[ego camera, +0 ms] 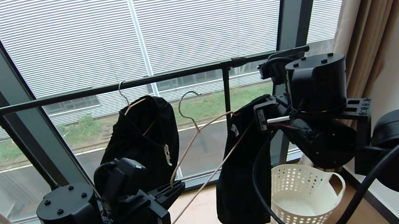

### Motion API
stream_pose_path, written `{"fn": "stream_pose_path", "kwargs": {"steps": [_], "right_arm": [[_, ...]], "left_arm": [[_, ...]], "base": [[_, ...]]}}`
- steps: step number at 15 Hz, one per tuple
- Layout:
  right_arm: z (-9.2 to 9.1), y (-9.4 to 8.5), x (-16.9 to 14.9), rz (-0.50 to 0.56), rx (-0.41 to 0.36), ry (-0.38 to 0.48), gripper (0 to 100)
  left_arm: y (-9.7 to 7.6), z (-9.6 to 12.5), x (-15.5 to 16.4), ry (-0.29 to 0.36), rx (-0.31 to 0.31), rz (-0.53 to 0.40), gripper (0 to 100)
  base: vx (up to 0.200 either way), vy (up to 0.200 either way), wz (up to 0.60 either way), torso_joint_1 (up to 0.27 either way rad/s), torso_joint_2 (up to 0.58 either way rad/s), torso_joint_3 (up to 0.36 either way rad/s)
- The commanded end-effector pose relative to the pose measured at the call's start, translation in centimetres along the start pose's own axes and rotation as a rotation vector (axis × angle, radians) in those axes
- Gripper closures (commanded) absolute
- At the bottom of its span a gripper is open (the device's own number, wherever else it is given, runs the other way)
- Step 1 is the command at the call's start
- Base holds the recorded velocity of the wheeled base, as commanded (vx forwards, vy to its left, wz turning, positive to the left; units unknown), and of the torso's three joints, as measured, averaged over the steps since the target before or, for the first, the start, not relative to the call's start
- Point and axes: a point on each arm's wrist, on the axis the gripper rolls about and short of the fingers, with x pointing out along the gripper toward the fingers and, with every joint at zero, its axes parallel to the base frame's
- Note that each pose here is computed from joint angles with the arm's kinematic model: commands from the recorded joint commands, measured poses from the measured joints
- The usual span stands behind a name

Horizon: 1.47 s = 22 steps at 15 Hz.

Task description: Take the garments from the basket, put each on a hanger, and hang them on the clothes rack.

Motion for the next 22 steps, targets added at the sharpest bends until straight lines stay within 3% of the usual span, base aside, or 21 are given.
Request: {"fn": "stream_pose_path", "kwargs": {"steps": [1,7,11,13,16,18,22], "right_arm": [[-0.3,0.5,0.8,0.002,-0.007,0.007,100],[0.2,1.1,3.7,-0.038,0.010,-0.001,100],[1.0,1.5,3.6,-0.027,-0.050,-0.022,100],[0.4,3.6,3.0,0.021,-0.078,-0.022,100],[0.5,5.3,3.1,0.046,-0.090,-0.037,100],[0.8,5.2,3.3,0.041,-0.105,-0.047,100],[2.2,2.6,5.7,-0.044,-0.093,-0.061,100]], "left_arm": [[-0.2,0.5,-0.4,-0.019,0.006,-0.003,100],[-0.1,1.2,-0.6,-0.052,0.026,0.007,100],[0.0,1.2,-0.5,-0.051,0.027,0.018,100],[-0.3,1.0,-0.6,-0.043,0.028,0.006,100],[-1.4,0.2,-0.9,-0.007,0.031,-0.045,100],[-1.8,0.0,-1.1,0.005,0.033,-0.065,100],[-2.0,-0.2,-1.3,0.011,0.032,-0.096,100]], "base": [[0.000,0.000,0.00,0.000,0.00,0.000],[0.000,0.000,0.00,0.000,0.00,0.000],[0.000,0.000,0.00,0.000,0.00,0.000],[0.000,0.000,0.00,0.000,0.00,0.000],[0.000,0.000,0.00,0.000,0.00,0.000],[0.000,0.000,0.00,0.000,0.00,0.000],[0.000,0.000,0.00,0.000,0.00,0.000]]}}
